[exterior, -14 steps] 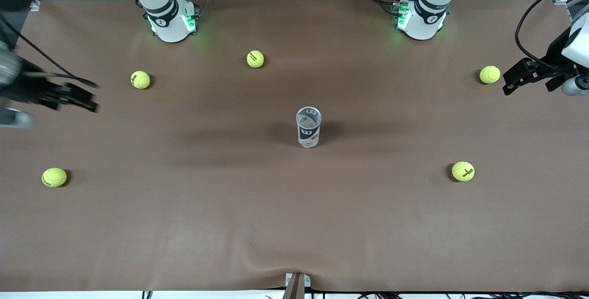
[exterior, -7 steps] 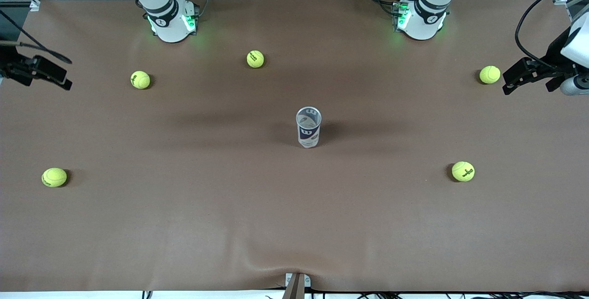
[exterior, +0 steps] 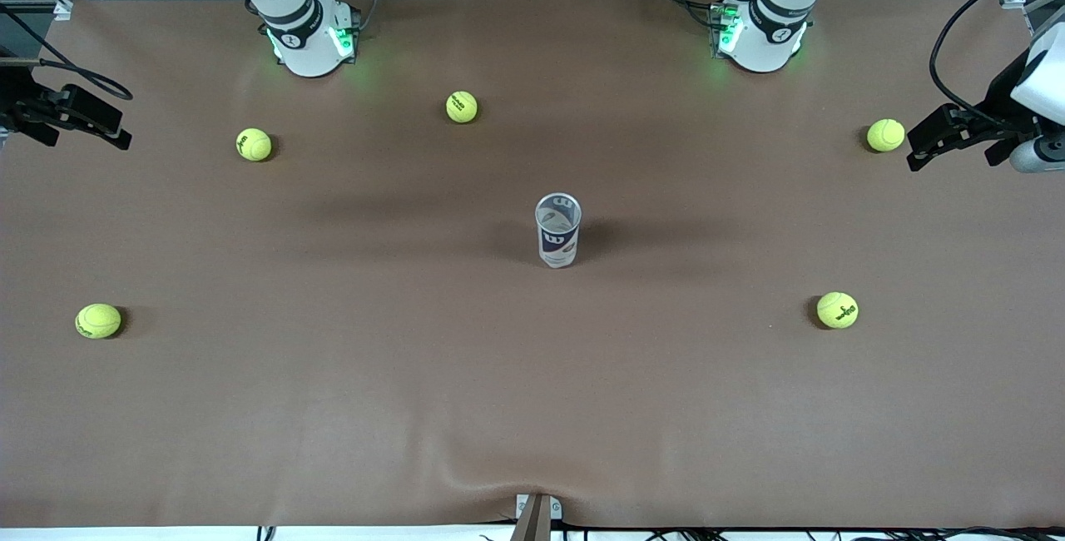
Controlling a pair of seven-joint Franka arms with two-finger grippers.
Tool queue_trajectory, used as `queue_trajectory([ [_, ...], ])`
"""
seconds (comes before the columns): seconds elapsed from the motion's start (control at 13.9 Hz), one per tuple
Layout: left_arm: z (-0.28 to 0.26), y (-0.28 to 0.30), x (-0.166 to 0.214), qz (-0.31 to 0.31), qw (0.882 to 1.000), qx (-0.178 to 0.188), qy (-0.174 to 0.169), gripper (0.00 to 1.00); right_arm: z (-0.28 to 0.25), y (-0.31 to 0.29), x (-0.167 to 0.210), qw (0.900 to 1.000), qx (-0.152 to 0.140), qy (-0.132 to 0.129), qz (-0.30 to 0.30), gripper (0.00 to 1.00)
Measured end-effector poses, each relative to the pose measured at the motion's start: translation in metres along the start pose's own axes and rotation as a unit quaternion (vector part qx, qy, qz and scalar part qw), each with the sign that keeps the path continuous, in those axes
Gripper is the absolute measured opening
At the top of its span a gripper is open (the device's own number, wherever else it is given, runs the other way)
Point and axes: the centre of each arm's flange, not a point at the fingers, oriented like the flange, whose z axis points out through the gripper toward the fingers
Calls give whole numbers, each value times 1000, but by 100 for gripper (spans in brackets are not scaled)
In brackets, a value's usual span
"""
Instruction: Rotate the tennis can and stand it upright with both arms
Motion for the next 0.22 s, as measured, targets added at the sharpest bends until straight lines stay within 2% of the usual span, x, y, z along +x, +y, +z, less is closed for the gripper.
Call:
queue_trajectory([
  [0.22,0,0,0,0,1000,0,0,100,1,0,0,1000,0,-1,0,100],
])
